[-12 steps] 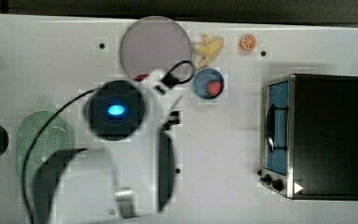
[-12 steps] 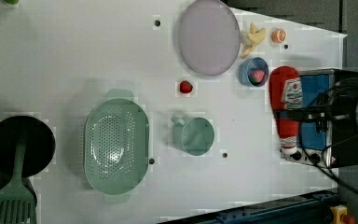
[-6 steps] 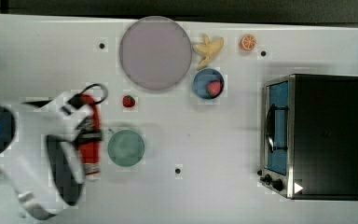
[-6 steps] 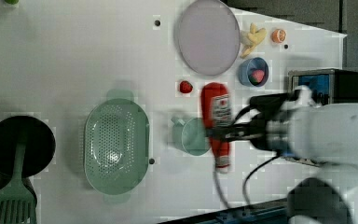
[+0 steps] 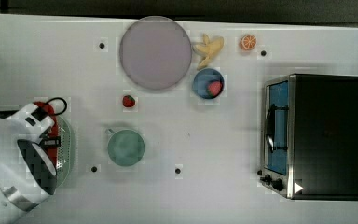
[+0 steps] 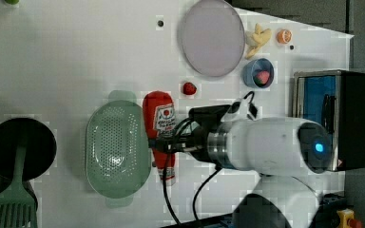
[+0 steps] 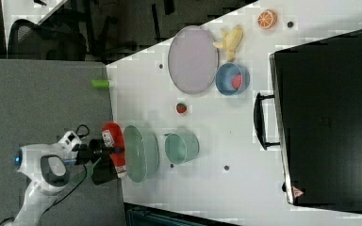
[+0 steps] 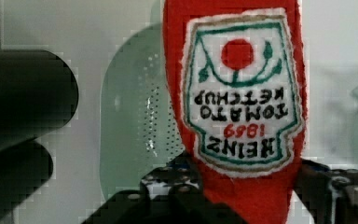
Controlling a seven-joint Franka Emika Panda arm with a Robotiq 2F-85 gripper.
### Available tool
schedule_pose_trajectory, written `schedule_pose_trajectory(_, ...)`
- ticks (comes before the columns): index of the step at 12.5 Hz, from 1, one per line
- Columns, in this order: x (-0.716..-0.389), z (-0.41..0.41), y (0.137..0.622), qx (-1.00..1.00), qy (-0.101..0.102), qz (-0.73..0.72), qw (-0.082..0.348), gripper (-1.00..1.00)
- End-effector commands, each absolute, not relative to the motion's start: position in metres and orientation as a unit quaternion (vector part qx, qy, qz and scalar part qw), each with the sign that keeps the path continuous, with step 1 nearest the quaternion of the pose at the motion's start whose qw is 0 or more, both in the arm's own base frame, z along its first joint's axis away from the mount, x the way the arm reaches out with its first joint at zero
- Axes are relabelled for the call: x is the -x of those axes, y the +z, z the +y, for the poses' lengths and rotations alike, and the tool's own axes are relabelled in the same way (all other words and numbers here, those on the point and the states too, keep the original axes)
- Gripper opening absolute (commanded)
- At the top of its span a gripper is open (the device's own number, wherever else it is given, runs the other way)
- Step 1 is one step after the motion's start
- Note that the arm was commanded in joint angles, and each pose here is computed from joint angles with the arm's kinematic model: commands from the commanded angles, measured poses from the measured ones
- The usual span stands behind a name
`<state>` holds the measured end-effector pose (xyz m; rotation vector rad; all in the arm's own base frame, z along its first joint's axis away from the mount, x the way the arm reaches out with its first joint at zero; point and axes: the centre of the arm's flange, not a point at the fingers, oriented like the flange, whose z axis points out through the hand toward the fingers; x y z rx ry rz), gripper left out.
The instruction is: Pick Ketchup from the table and place it in strainer.
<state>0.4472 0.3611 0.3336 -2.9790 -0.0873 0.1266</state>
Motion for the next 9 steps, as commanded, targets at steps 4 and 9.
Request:
schedule_pose_trajectory(4, -0.449, 0.393, 0.292, 0.988, 0.040, 0.064, 0.137, 0.18)
schedule_pose_trajectory(9, -0.452, 0.390, 0.252, 0.987, 0.053, 0.064, 0.139, 0.88)
